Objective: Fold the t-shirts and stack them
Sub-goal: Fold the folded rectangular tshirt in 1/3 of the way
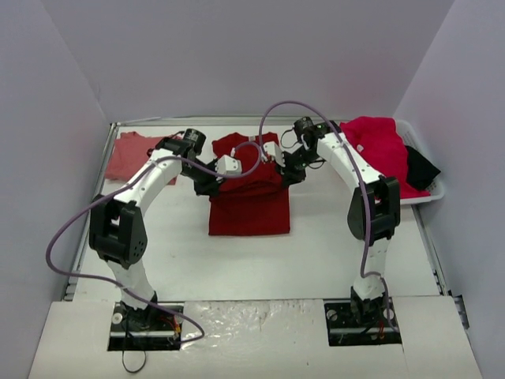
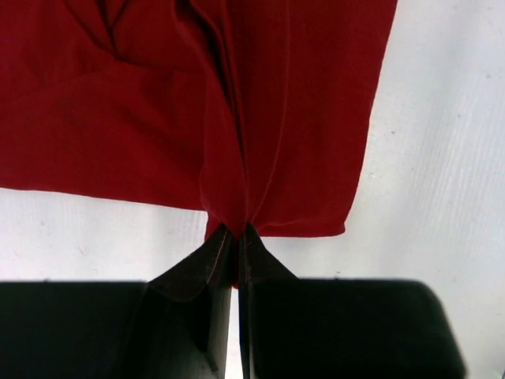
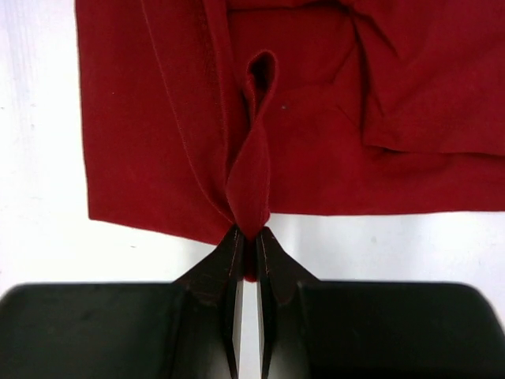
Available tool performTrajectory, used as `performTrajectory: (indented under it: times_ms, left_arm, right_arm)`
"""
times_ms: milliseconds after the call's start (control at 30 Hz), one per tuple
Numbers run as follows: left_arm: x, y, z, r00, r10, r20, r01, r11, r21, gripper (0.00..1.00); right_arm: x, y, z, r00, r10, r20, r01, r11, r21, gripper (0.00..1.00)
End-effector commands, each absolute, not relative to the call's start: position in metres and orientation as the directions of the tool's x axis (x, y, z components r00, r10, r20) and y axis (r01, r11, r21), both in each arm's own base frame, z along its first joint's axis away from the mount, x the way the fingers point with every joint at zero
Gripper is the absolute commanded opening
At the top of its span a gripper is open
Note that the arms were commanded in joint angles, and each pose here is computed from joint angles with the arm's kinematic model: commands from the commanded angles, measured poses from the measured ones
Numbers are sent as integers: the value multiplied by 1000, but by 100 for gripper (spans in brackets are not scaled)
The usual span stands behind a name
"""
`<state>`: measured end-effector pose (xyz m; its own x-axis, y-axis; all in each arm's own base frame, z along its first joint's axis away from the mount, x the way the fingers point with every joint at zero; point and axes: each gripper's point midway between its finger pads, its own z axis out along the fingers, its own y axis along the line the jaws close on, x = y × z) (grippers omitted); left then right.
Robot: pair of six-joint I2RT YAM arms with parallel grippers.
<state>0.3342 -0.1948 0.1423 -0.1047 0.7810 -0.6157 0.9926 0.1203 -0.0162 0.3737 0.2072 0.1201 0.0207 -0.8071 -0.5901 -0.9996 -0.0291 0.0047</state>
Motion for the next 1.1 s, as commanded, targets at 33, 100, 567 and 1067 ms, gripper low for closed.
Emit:
performTrajectory:
  times_ms: [33,100,567,1067]
  left_arm:
    - [353,-197,153,-66,768,-637,994,108,27,2]
    - [355,-198,150,-67,768,-637,994,103,20,2]
    - [379,-197,121,-95,776,-623,992,126,5,2]
    - [470,-195,137,-157,778,-608,898,368,239,15]
  right_arm:
    - [387,202,122,13,-803,-596,-1000,-18,2,0]
    - [395,202,116,5,-800,-600,-1000,-12,7,0]
    - [428,209,83,-34,-787,-616,-999,12,40,0]
    - [496,207,93,-100,-782,-616,-959,240,-149,40]
